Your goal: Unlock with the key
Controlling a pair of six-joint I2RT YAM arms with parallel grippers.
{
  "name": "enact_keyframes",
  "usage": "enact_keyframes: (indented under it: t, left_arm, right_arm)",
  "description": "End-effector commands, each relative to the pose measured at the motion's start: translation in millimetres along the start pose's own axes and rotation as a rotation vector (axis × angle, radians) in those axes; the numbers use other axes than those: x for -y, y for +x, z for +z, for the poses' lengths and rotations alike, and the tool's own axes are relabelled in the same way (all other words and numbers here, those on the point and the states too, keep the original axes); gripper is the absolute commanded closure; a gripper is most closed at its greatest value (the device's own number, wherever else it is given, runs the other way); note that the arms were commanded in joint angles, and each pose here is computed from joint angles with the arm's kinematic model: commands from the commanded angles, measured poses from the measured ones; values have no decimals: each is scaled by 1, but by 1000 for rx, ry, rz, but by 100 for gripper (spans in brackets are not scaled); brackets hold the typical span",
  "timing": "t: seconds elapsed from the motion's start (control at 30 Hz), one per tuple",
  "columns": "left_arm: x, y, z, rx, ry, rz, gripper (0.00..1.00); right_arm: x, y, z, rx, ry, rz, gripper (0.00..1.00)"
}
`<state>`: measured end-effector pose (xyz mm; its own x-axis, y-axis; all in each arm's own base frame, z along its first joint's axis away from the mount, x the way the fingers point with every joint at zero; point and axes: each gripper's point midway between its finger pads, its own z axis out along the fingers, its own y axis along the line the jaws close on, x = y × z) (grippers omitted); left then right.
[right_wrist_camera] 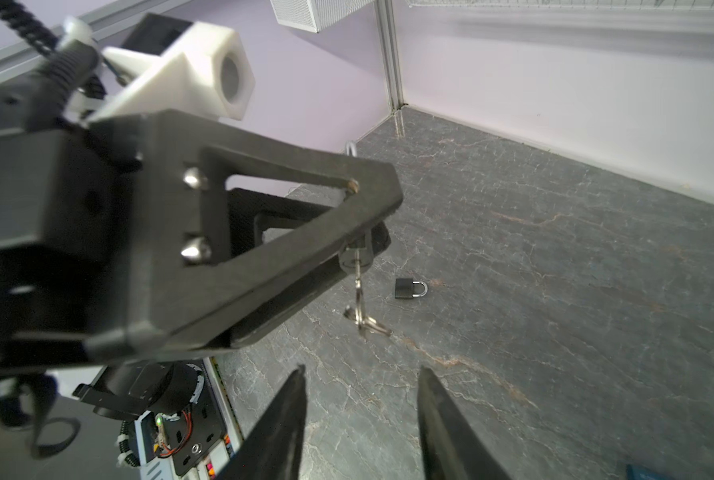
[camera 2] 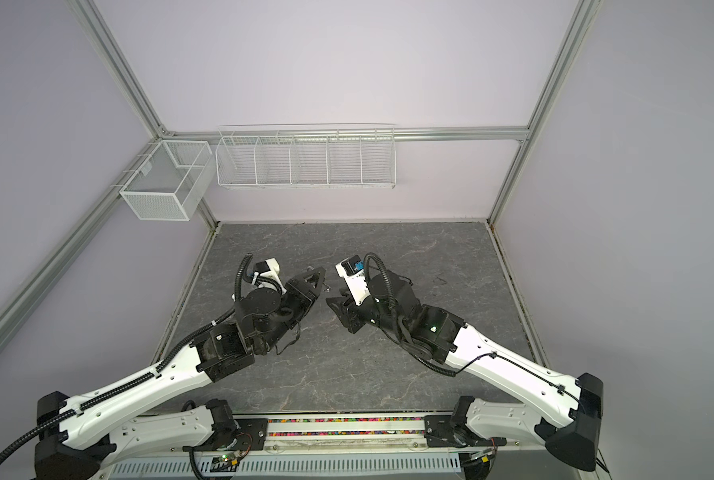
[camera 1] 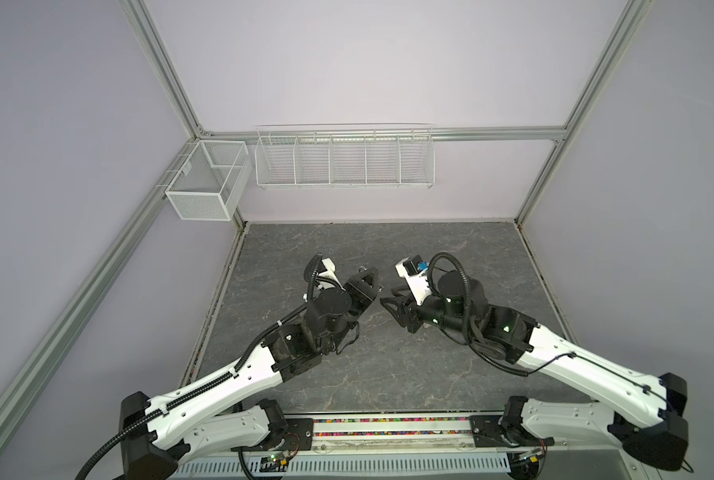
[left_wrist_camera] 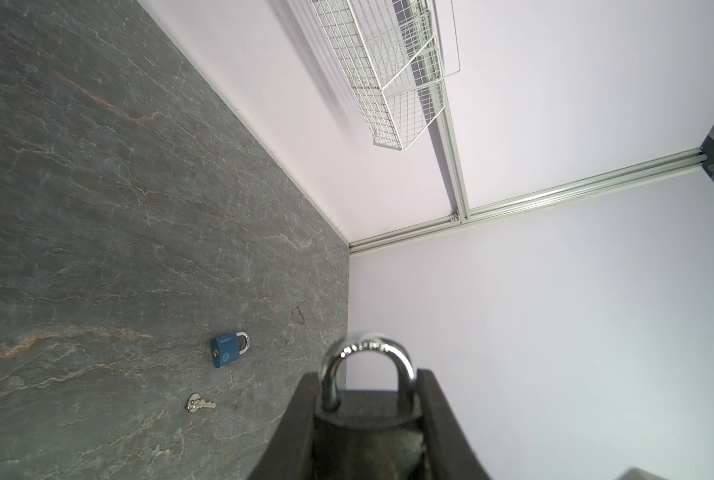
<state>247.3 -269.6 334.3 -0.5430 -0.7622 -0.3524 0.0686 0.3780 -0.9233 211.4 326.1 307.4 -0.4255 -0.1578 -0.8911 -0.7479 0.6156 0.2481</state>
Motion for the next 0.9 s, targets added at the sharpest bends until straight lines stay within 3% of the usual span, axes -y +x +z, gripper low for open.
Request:
enact_keyframes:
  t: [0.0,0.2,0.37,0.47,0.73,0.87]
  left_arm:
    - [12,-11,-3,46,38,9,100]
    - [9,-11,-3,50,32,10,100]
    - [9,-9,-1,44,35,8,100]
    - [9,-8,0,41,35,7,100]
    - [10,-10,-2,43,38,1,100]
    - [10,-9,-1,39,40,-4,100]
  right_arm:
    - [-7,-20,0,55,-19,-17,56]
    - [-10,-27,2,83,-33,-33,44]
    - [-9,-36,5,105,-18,-56,44]
    - [-4,-37,8,107,12,-68,48]
    - [-4,-33,13,91,13,-95,71]
    - [-2,-33,11,94,21,-104,73]
